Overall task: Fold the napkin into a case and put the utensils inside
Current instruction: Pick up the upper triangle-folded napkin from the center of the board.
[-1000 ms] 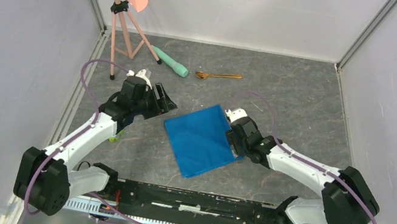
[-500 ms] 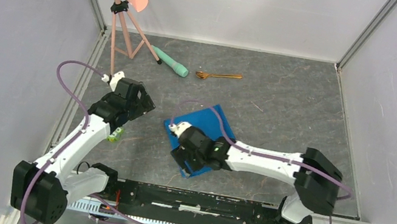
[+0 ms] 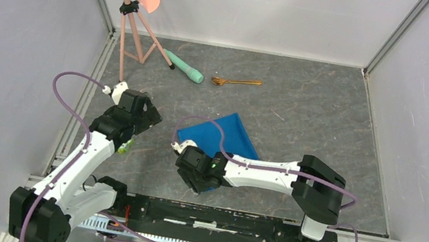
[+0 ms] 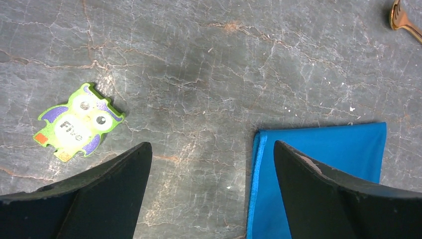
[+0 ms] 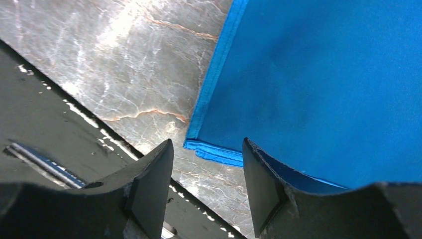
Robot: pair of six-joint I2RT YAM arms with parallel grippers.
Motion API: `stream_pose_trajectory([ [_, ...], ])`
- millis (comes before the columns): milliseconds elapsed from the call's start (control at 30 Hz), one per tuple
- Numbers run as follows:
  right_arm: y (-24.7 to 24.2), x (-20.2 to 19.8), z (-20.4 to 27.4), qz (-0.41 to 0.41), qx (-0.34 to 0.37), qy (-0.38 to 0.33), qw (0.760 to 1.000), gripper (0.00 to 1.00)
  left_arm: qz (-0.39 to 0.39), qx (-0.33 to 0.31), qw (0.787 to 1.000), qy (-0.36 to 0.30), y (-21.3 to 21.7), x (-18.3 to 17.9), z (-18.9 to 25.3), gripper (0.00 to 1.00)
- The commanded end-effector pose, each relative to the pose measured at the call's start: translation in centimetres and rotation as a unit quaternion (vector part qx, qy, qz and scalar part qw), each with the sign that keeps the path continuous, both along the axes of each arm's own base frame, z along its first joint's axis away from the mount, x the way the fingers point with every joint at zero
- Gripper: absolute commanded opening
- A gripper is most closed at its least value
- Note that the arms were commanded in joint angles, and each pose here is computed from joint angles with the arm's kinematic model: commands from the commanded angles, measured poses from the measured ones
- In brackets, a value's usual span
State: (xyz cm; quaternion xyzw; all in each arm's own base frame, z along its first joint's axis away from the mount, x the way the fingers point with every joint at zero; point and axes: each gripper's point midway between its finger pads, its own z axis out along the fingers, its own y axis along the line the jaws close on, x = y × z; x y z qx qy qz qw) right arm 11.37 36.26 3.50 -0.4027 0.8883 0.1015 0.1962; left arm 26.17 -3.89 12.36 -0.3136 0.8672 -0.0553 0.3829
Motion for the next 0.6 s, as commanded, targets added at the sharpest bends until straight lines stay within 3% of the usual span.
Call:
stream_pose_trajectory([
  [0, 0.4, 0.8, 0.1, -0.019, -0.006, -0.017, 1.000, 0.59, 0.012, -0.008, 1.000, -0.025, 0.2, 0.4, 0.9, 0.98],
  [300, -0.7, 0.8, -2.4, -0.020, -0.040, -0.017, 0.999, 0.50, 0.010, -0.008, 1.000, -0.026, 0.1, 0.3, 0.9, 0.98],
  [433, -2.6, 1.5, -3.7, -0.032, -0.078, -0.047, 0.995, 0.31, 0.011, -0.009, 1.000, -0.021, 0.2, 0.1, 0.7, 0.98],
  [567, -2.8, 2.4, -3.3, -0.035, -0.066, -0.074, 0.994, 0.15, -0.001, -0.024, 1.000, -0.008, -0.6, -0.1, -0.2, 0.98],
])
